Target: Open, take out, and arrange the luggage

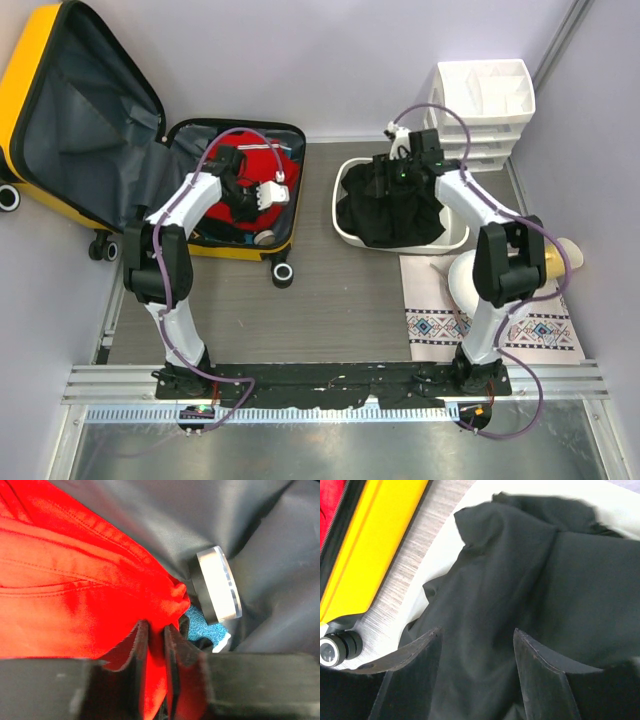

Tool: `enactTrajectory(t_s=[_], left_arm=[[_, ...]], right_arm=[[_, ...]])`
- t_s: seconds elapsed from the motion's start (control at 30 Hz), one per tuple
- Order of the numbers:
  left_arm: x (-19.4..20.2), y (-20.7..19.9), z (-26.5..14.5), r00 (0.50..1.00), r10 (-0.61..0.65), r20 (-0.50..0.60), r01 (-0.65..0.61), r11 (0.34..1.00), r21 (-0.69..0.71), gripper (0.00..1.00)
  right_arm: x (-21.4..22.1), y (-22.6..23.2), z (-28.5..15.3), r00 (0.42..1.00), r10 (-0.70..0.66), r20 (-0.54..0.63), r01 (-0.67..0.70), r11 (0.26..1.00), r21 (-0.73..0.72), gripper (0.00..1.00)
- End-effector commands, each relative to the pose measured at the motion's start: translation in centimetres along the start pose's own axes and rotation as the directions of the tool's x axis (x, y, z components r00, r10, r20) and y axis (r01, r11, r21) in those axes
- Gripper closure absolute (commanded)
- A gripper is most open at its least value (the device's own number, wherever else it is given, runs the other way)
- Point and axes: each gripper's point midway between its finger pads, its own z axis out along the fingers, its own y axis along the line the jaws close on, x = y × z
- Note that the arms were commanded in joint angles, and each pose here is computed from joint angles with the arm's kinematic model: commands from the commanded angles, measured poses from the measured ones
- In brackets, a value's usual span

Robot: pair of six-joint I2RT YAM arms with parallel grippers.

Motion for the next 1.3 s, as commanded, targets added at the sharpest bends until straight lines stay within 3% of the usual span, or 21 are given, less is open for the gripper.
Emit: enactTrajectory(t_s=[0.0,0.07,0.1,0.27,0.43,0.6,0.63,0.73,0.8,1.0,1.27], left_arm=[[-1.6,0.8,-1.0,0.996,-0.071,0.056,0.074,0.996,-0.048,0.86],[-1.8,1.3,-1.5,0.991,-0.117,0.069,0.122,0.990,-0.071,0.92],[-1.8,1.5,-1.7,0.981,-0.178,0.077,0.184,0.980,-0.080,1.00],[-2.5,3.0,-4.3,0.930,-0.336,0.151,0.352,0.932,-0.088,1.00],[-4.8,4.8,-7.5,0.807,-0.516,0.287,0.549,0.834,-0.045,1.00],[-6.6,4.5,-8.6,0.706,-0.624,0.334,0.653,0.757,0.034,1.00],[-7.2,4.6,-8.8,0.663,-0.663,0.349,0.691,0.721,0.058,1.00],[-8.4,5.0,-9.2,0.599,-0.708,0.374,0.731,0.674,0.104,1.00],[-9.6,5.1,-9.7,0.524,-0.758,0.388,0.767,0.618,0.171,1.00],[-13.5,6.2,-11.3,0.355,-0.827,0.436,0.795,0.513,0.324,1.00],[-21.2,6.5,-10.2,0.288,-0.844,0.452,0.726,0.500,0.471,1.00]], right_arm=[[-0.2,3.5,3.1,0.999,-0.037,0.006,0.038,0.994,-0.100,0.37],[1.0,3.8,4.7,0.999,-0.041,-0.027,0.037,0.992,-0.118,0.39],[1.4,4.0,5.3,0.998,-0.048,-0.035,0.043,0.991,-0.126,0.40],[3.0,5.8,8.5,0.994,-0.072,-0.079,0.057,0.981,-0.186,0.44],[2.5,9.1,10.1,0.993,-0.111,-0.047,0.094,0.958,-0.273,0.44],[2.6,12.9,11.7,0.991,-0.130,-0.025,0.112,0.922,-0.371,0.44],[2.3,13.6,11.8,0.991,-0.135,-0.016,0.119,0.916,-0.384,0.44],[1.3,15.1,12.1,0.991,-0.134,0.015,0.128,0.901,-0.415,0.40],[0.9,14.9,11.9,0.993,-0.119,0.008,0.112,0.910,-0.400,0.36],[-2.8,13.7,7.9,0.994,-0.073,0.077,0.096,0.929,-0.358,0.23],[-5.4,13.5,2.7,0.995,0.067,0.080,-0.027,0.905,-0.425,0.21]])
